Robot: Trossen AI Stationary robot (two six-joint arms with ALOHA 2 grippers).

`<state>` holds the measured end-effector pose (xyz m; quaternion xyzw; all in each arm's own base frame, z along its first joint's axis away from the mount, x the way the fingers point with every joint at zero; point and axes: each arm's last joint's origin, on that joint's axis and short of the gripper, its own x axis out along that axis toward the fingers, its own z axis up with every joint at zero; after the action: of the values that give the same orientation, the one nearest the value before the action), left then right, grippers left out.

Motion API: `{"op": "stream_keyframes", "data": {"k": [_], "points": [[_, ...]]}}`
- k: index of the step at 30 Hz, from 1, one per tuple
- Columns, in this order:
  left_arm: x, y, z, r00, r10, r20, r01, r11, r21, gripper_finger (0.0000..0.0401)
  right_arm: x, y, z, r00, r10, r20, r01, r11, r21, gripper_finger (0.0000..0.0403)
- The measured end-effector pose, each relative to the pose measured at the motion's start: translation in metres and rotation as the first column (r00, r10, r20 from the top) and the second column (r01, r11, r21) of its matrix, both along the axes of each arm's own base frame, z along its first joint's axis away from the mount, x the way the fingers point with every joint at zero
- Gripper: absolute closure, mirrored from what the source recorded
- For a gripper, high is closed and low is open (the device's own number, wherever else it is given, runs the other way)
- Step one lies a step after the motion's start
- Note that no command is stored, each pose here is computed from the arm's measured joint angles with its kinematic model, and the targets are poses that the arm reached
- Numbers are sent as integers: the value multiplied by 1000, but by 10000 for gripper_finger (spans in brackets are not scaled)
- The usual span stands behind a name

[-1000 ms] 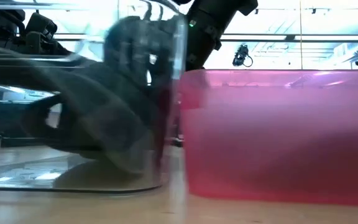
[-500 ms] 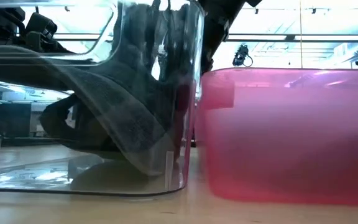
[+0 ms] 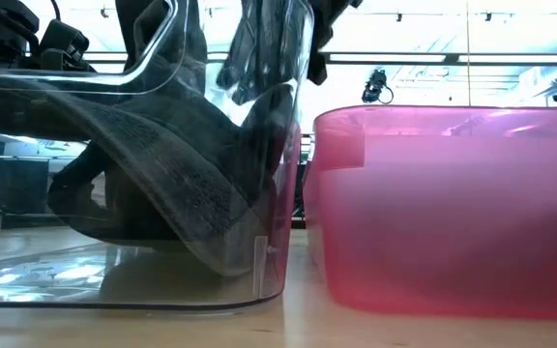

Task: Pick & Place hat
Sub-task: Put the top black cap into the transparent bin

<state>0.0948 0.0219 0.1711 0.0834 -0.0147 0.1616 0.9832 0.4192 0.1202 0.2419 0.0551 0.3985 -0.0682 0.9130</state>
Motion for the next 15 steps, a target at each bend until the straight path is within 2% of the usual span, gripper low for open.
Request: {"op": "stream_keyframes", "data": {"k": [3, 6, 10, 13, 15], "points": [[0, 0, 0, 1000, 0, 0, 0, 1000, 0, 268, -1, 4, 11, 998, 23, 58, -23, 1000, -4, 235], [0, 0, 0, 1000, 0, 0, 0, 1000, 0, 268, 0, 14, 21, 987, 56, 149, -49, 998, -51, 235], [0, 0, 0, 1000, 0, 0, 0, 1000, 0, 268, 8, 31, 27, 950, 114, 290, -89, 991, -99, 237], [0, 0, 0, 1000, 0, 0, 0, 1000, 0, 268, 13, 44, 17, 922, 169, 349, -140, 984, -107, 238], [0, 0, 0, 1000, 0, 0, 0, 1000, 0, 268, 16, 48, 5, 927, 179, 330, -158, 983, -89, 239]]}}
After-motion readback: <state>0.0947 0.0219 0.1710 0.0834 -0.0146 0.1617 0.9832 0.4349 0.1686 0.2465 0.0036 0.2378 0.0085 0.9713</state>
